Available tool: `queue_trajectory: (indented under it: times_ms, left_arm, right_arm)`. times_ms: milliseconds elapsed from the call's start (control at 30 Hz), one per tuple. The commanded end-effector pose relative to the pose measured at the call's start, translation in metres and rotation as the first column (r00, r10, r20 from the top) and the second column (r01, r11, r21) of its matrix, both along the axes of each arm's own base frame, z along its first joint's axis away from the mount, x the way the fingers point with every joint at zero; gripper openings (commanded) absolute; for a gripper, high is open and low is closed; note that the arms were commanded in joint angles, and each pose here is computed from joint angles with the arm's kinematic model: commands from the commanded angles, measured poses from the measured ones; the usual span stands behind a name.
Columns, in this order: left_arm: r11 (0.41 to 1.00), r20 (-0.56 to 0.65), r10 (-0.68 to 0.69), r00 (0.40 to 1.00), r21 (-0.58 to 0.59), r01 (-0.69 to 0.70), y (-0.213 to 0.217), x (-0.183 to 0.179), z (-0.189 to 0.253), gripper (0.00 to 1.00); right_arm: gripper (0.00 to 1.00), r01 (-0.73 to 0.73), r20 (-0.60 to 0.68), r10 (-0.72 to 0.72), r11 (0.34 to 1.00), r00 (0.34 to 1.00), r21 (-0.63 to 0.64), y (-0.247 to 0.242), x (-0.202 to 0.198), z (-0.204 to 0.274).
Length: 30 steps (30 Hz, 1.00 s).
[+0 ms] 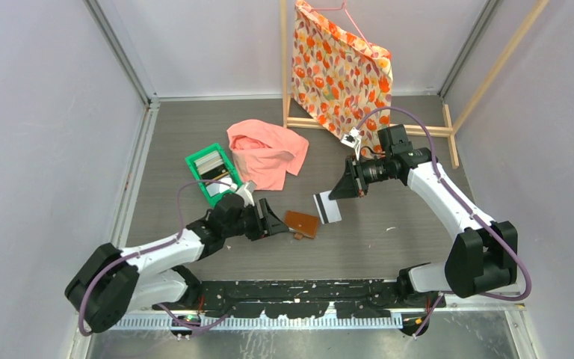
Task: Put the credit cards into the card holder
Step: Open the card holder at the center of the board.
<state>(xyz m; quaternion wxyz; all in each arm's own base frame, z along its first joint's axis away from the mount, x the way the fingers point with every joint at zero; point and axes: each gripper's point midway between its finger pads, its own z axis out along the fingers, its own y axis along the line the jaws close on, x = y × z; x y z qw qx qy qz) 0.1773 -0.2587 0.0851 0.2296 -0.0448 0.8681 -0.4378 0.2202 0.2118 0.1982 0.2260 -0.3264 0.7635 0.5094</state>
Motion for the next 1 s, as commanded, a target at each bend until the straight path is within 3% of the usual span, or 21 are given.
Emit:
queue_trajectory:
  times_ms: [0,233,433,700,967]
  left_arm:
    - [0.994,0.047,0.036,0.998,-0.105,-0.030,-0.019,0.018,0.018,0.61]
    - [0.994,0.025,0.076,0.997,-0.083,-0.074,-0.028,0.035,0.006,0.59]
    - [0.993,0.032,0.079,0.996,-0.092,-0.075,-0.040,0.048,0.012,0.42]
    - [0.998,0.051,0.037,0.998,-0.048,-0.035,-0.053,0.061,0.018,0.31]
    - [0.999,0.016,-0.016,1.000,-0.051,0.017,-0.084,0.082,0.007,0.31]
  right_arm:
    - [0.01,-0.015,0.065,0.014,1.000,0.998,0.015,0.001,0.005,0.015]
    - [0.01,-0.020,0.065,0.019,1.000,0.998,0.019,0.001,0.004,0.016]
    - [0.01,-0.023,0.066,0.022,1.000,0.998,0.018,0.001,0.003,0.015]
    - [0.01,-0.027,0.074,0.026,0.999,0.997,0.018,0.001,0.002,0.017]
    - [0.01,-0.038,0.115,0.041,0.999,0.993,-0.022,-0.004,0.000,0.013]
